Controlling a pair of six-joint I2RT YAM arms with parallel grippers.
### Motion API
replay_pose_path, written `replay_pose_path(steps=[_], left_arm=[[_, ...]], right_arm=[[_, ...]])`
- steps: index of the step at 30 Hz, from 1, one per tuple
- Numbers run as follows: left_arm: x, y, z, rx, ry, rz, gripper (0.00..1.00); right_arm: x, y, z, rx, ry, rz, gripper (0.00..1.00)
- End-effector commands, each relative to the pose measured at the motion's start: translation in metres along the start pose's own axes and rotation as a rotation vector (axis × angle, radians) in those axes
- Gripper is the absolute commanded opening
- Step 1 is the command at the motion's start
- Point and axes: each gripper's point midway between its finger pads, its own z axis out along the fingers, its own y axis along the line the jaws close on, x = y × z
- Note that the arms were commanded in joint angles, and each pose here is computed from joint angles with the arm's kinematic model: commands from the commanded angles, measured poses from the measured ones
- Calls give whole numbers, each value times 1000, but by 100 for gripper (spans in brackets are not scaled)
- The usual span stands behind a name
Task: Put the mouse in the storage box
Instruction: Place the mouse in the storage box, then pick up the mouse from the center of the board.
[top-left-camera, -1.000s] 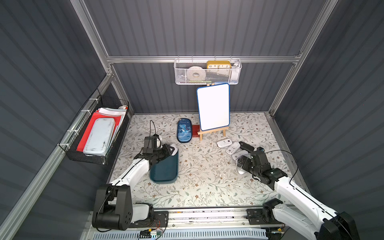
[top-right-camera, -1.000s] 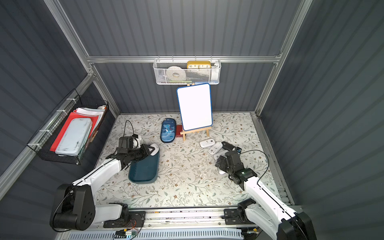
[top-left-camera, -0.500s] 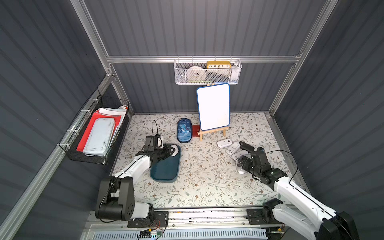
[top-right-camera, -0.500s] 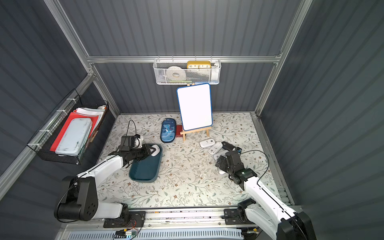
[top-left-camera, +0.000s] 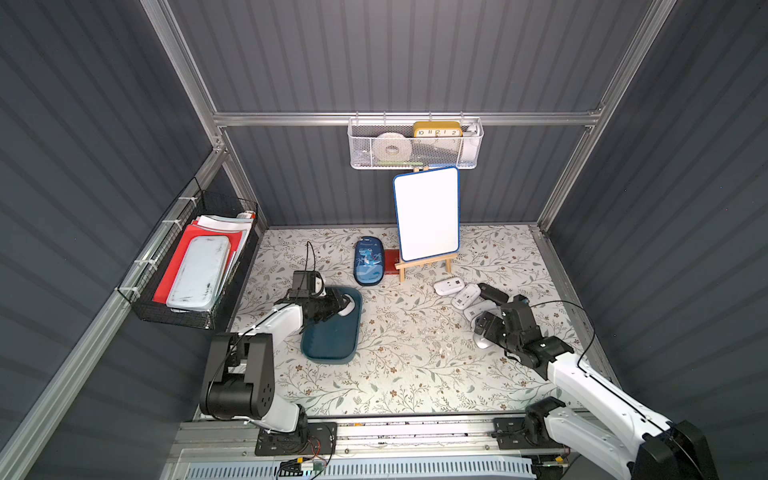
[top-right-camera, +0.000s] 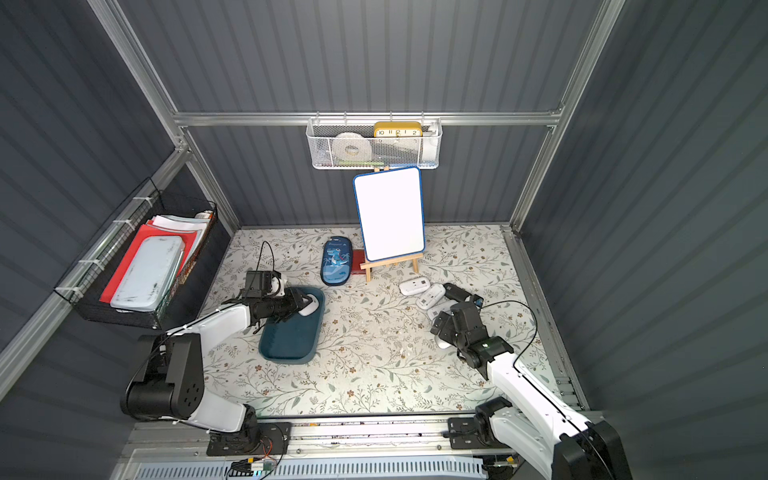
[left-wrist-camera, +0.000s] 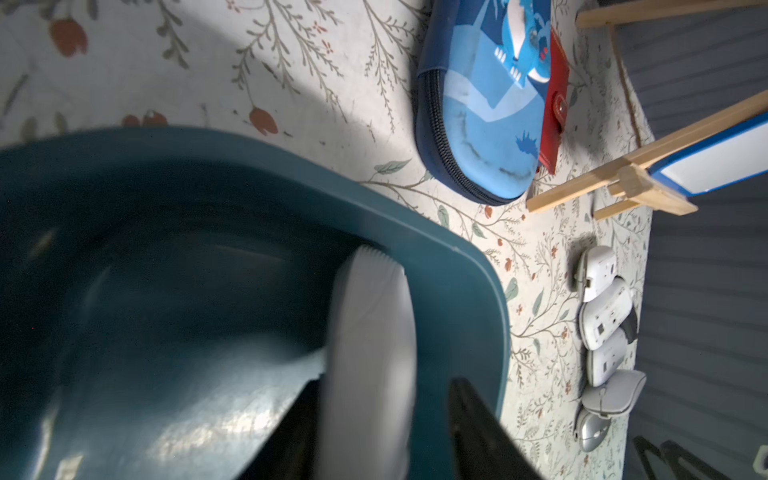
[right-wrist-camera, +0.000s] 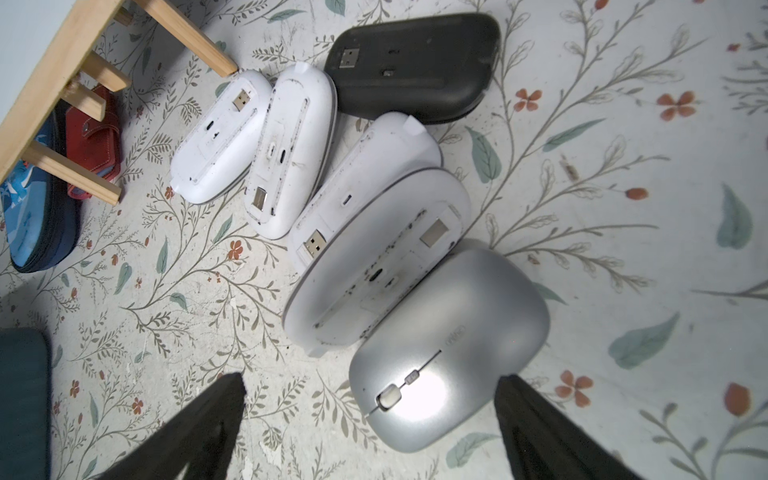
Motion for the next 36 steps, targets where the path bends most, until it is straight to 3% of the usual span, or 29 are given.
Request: replay_pose_path(steps=[1, 4, 12, 18, 22, 30, 36], left_arm=[[-11, 0, -4, -24, -18, 10, 76], [-20, 3, -10, -73, -43, -1, 85], [-41, -2, -42, -157, -137, -4, 95], [-55, -44, -90, -82, -215, 95, 96], [-53, -63, -115, -45, -229, 155, 97], [-38, -66, -136, -39, -254, 206, 98], [-35, -74, -139, 4, -268, 230, 99]], right_arm=[[2, -2, 1, 2, 4, -5, 98], [2, -2, 1, 1, 4, -3, 98], [1, -3, 0, 6, 4, -10, 98], [-11, -7, -15, 89, 15, 0, 99], [-4, -22, -22, 214, 99, 39, 99], [17, -29, -16, 315, 244, 93, 94], [15, -37, -5, 361, 214, 122, 92]])
